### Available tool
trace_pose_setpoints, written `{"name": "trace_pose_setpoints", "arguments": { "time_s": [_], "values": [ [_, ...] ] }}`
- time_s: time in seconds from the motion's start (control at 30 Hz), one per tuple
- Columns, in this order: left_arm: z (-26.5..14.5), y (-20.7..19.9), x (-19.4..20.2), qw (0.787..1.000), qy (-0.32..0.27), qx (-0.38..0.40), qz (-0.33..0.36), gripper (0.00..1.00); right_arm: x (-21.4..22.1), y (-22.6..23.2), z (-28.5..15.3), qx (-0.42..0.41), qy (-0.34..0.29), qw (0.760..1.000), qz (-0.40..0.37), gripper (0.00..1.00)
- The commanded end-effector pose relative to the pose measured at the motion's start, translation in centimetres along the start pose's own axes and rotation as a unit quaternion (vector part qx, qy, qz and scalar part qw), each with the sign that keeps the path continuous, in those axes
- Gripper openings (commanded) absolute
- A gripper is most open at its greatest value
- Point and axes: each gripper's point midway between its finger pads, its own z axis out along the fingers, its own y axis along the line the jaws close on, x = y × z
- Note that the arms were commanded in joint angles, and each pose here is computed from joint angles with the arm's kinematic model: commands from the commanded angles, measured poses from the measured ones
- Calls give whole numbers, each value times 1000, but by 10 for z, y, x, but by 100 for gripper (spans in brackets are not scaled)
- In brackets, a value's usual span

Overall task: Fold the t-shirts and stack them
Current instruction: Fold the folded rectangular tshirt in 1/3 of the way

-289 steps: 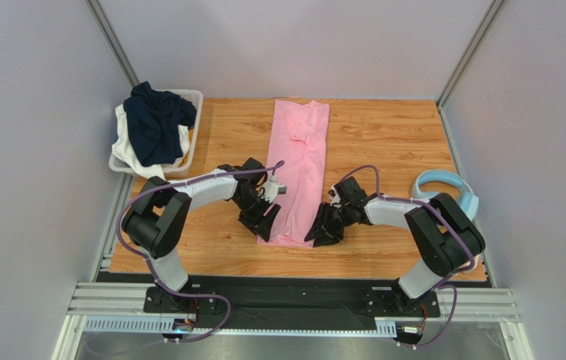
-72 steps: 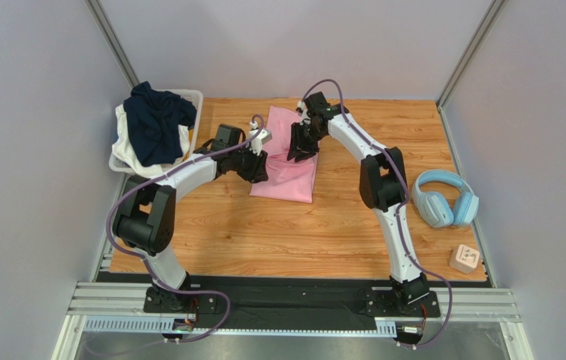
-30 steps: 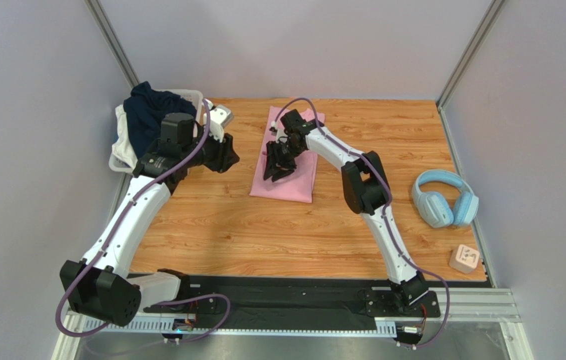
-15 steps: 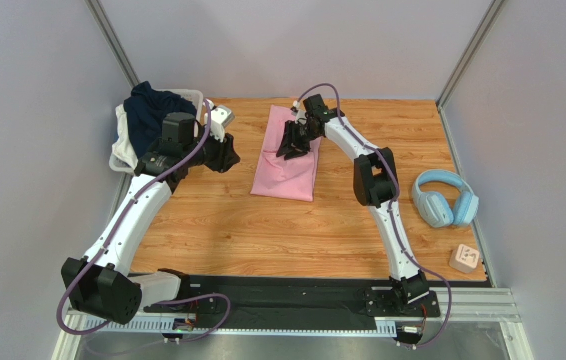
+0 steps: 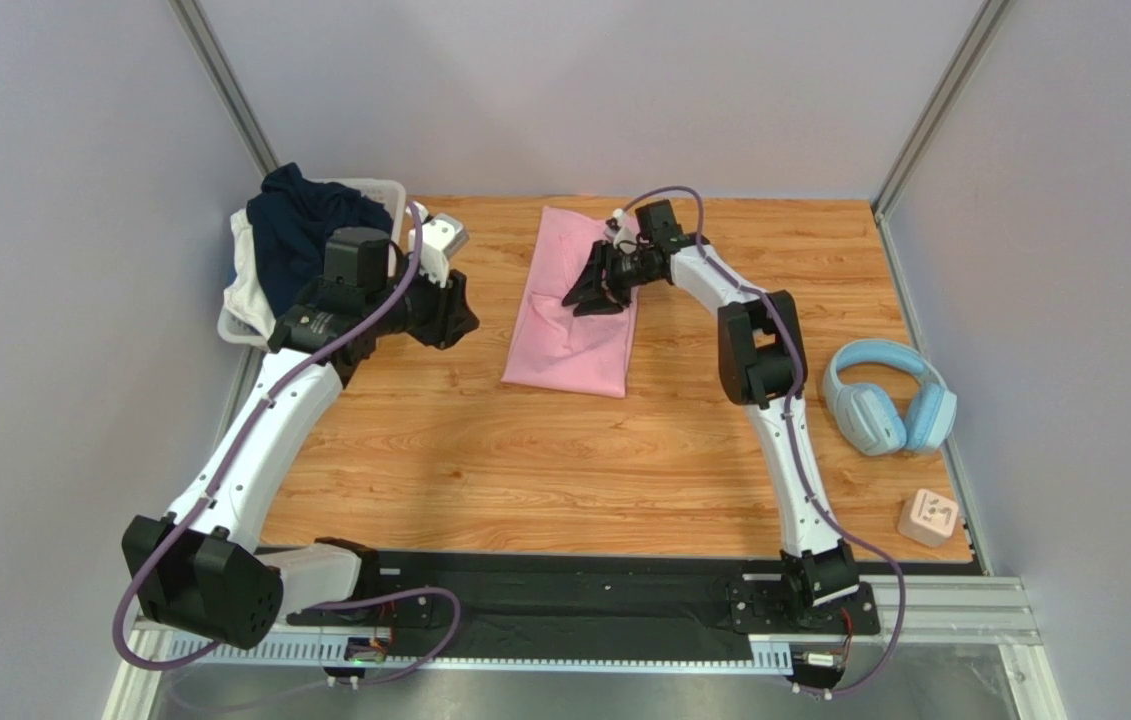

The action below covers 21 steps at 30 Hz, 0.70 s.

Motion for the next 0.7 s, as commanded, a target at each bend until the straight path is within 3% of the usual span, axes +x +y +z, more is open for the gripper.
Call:
{"name": "trace_pose_setpoints", "arguments": {
  "time_s": [0.0, 0.1, 0.13, 0.3, 0.5, 0.67],
  "values": [
    [-6, -1, -3, 1000, -10, 1, 4, 46, -2, -22, -3, -31, 0, 999, 44, 45],
    [-6, -2, -5, 1000, -15, 2, 3, 46, -3, 8, -22, -79, -15, 996, 45, 48],
    [-6, -2, -5, 1000, -16, 1, 2, 46, -8, 36, -35, -100, -32, 994, 23, 50],
    [-7, -2, -10, 1000, -29, 1, -4, 46, 0, 122, -32, -168, -20, 985, -39, 54],
    [-10, -2, -8, 1000, -30, -1, -2, 46, 15, 135, 12, -176, 12, 984, -34, 50],
    [-14, -1, -7, 1000, -29, -5, 2, 46, 19, 107, 40, -162, 18, 987, -8, 48]
  ]
}}
